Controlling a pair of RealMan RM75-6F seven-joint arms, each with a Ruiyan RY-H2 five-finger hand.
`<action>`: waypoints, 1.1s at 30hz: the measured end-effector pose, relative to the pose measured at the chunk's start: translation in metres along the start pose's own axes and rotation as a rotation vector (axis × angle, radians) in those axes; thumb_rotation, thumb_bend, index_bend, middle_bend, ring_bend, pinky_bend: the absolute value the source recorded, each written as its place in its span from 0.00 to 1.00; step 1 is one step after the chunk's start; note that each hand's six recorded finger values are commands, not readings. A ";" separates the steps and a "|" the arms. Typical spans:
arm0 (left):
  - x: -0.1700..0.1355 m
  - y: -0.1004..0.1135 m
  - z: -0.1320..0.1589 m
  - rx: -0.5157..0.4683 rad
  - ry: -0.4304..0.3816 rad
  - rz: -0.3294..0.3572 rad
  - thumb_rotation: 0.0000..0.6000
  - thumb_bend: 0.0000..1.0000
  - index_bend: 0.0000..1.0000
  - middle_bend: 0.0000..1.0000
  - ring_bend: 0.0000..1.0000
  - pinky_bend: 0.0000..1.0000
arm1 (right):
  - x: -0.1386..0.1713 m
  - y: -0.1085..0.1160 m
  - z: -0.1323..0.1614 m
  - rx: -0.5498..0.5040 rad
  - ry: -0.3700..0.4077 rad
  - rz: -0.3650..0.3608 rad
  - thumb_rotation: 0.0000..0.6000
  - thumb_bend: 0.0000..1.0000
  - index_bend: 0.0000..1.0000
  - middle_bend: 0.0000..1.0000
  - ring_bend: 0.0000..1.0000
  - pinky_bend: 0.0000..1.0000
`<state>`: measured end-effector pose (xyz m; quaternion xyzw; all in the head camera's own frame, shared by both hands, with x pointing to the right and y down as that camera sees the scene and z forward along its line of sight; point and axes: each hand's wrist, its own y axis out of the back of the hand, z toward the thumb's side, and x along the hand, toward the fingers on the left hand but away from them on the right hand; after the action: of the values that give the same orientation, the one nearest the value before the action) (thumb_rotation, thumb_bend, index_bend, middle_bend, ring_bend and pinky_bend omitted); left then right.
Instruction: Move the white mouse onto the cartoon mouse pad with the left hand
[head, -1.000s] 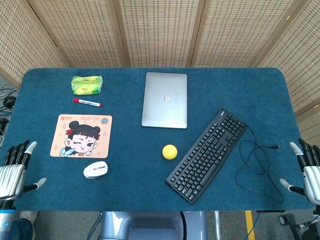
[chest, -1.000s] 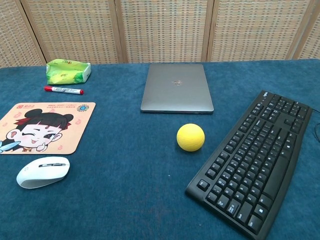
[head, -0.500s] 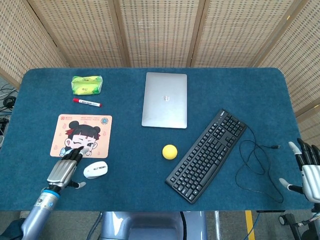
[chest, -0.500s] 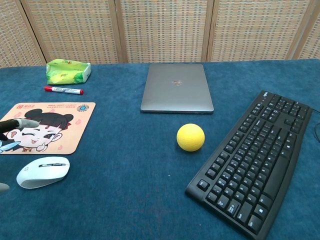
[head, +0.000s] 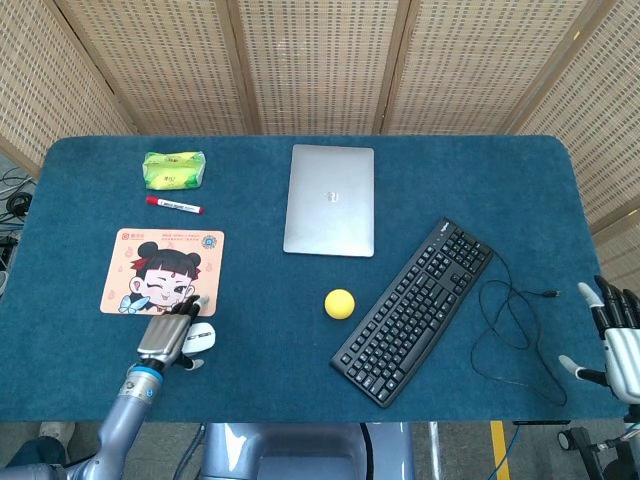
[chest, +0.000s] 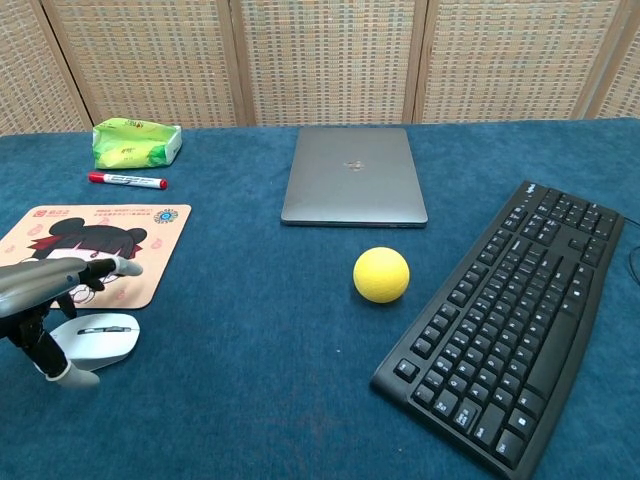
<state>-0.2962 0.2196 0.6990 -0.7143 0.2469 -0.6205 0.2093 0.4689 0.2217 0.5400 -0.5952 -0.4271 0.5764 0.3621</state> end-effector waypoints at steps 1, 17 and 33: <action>0.001 0.000 0.000 0.005 0.007 0.006 1.00 0.15 0.20 0.19 0.23 0.34 | 0.000 0.000 0.000 0.000 -0.001 0.000 1.00 0.00 0.01 0.00 0.00 0.00; 0.001 0.002 -0.003 0.019 0.046 0.081 1.00 0.17 0.49 0.47 0.46 0.53 | -0.001 -0.002 -0.001 -0.012 -0.008 0.009 1.00 0.00 0.01 0.00 0.00 0.00; 0.014 0.061 -0.026 -0.144 0.124 0.170 1.00 0.21 0.50 0.47 0.46 0.53 | -0.001 -0.004 0.000 -0.017 -0.003 0.016 1.00 0.00 0.01 0.00 0.00 0.00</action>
<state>-0.3263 0.1625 0.6768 -0.6644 0.3628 -0.6240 0.1937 0.4684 0.2221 0.5437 -0.6008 -0.4278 0.5765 0.3517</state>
